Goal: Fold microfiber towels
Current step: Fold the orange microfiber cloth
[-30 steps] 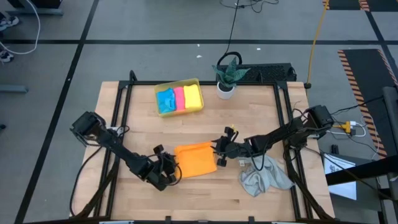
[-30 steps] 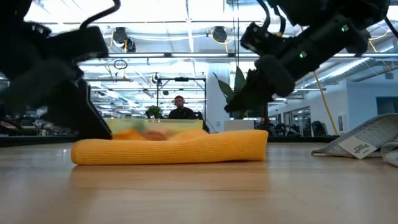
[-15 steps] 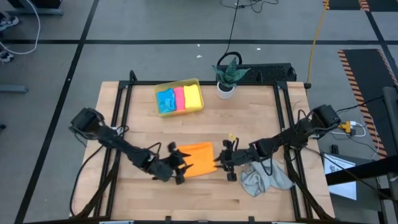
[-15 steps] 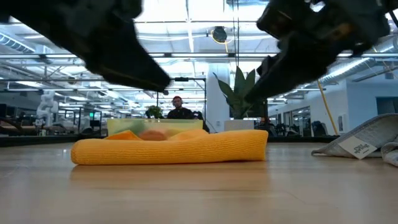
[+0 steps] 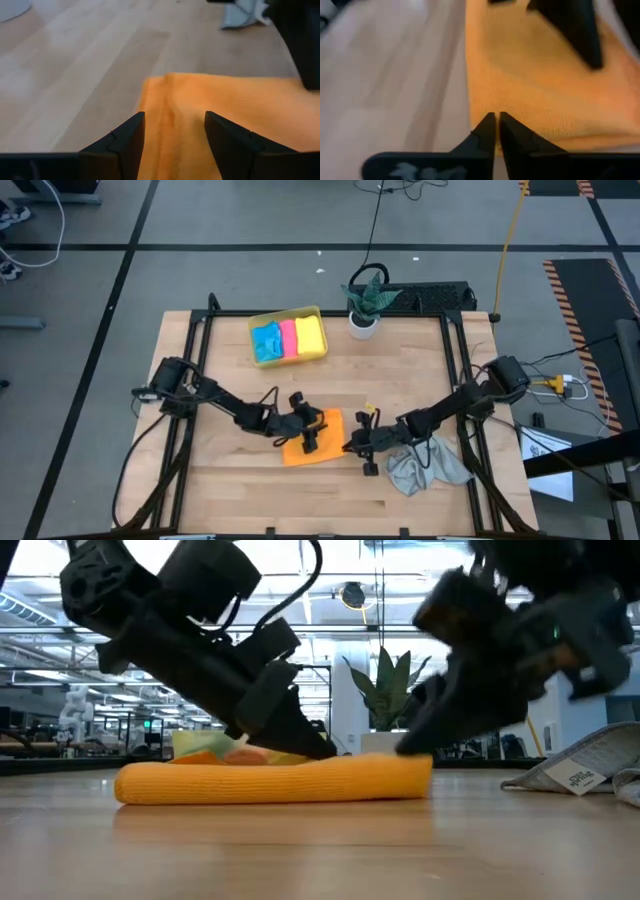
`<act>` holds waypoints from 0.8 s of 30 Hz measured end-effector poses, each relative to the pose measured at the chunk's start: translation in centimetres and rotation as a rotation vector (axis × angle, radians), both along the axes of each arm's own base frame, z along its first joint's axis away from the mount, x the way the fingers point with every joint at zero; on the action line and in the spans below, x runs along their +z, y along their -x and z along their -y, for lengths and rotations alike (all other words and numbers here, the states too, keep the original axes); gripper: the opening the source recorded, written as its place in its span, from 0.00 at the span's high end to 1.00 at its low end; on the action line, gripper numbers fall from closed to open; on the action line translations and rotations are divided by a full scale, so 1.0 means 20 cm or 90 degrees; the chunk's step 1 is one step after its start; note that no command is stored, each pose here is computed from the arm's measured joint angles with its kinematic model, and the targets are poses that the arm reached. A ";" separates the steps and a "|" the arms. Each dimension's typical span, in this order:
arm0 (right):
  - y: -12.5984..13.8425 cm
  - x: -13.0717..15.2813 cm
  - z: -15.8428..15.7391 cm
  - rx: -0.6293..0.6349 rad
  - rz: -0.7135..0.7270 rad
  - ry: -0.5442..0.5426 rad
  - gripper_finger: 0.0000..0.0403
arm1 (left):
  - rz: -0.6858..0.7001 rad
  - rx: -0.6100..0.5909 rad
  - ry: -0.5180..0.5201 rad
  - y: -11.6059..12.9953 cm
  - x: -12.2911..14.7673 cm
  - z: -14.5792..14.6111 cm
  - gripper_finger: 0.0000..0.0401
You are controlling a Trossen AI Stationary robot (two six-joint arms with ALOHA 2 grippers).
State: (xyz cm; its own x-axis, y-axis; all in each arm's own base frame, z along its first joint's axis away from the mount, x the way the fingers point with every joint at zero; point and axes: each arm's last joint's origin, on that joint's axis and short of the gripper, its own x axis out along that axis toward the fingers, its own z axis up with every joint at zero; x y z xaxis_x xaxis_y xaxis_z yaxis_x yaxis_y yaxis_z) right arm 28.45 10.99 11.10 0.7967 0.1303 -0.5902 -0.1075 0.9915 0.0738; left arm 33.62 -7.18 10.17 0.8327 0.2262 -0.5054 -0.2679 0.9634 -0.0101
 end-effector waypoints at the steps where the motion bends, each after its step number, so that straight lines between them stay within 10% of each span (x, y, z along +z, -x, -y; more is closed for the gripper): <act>1: 0.00 -0.02 0.00 0.000 -0.010 0.004 0.98 | -0.009 0.007 0.002 0.00 0.00 -0.01 0.48; 16: 0.05 0.00 -0.07 0.081 -0.024 0.021 1.00 | -0.003 0.055 -0.033 0.05 0.09 0.02 0.48; 24: 0.03 0.05 -0.01 -0.099 0.029 0.025 1.00 | 0.038 0.011 -0.049 0.10 0.26 0.12 0.48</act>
